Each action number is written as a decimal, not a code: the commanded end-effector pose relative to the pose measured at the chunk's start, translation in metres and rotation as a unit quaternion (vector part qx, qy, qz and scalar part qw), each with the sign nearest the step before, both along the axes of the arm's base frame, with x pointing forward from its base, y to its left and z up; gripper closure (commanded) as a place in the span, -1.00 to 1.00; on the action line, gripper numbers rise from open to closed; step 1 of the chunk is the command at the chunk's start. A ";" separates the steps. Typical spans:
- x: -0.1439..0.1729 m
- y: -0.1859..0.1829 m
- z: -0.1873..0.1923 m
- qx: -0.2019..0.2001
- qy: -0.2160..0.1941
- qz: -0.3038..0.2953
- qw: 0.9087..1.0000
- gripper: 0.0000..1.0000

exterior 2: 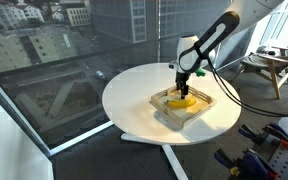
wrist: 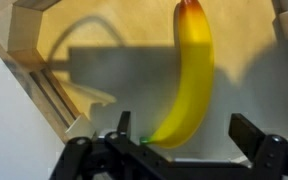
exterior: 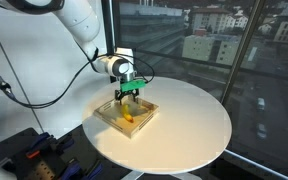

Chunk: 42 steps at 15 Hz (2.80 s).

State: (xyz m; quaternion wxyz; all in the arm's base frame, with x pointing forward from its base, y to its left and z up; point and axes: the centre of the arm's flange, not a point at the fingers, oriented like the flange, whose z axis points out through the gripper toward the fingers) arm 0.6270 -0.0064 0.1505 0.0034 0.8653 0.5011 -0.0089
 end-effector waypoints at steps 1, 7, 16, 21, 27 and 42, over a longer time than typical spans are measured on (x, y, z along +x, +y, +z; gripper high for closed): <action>-0.004 -0.001 -0.004 -0.008 -0.004 0.006 1.000 -1.00; -0.007 0.000 -0.015 -0.010 0.006 0.007 1.000 -1.00; -0.011 0.002 -0.032 -0.009 0.006 0.019 1.000 -1.00; -0.010 0.003 -0.040 0.000 -0.005 0.019 1.000 -1.00; -0.010 0.004 -0.045 0.001 -0.005 0.018 1.000 -1.00; -0.010 0.004 -0.048 0.004 -0.001 0.017 1.000 0.20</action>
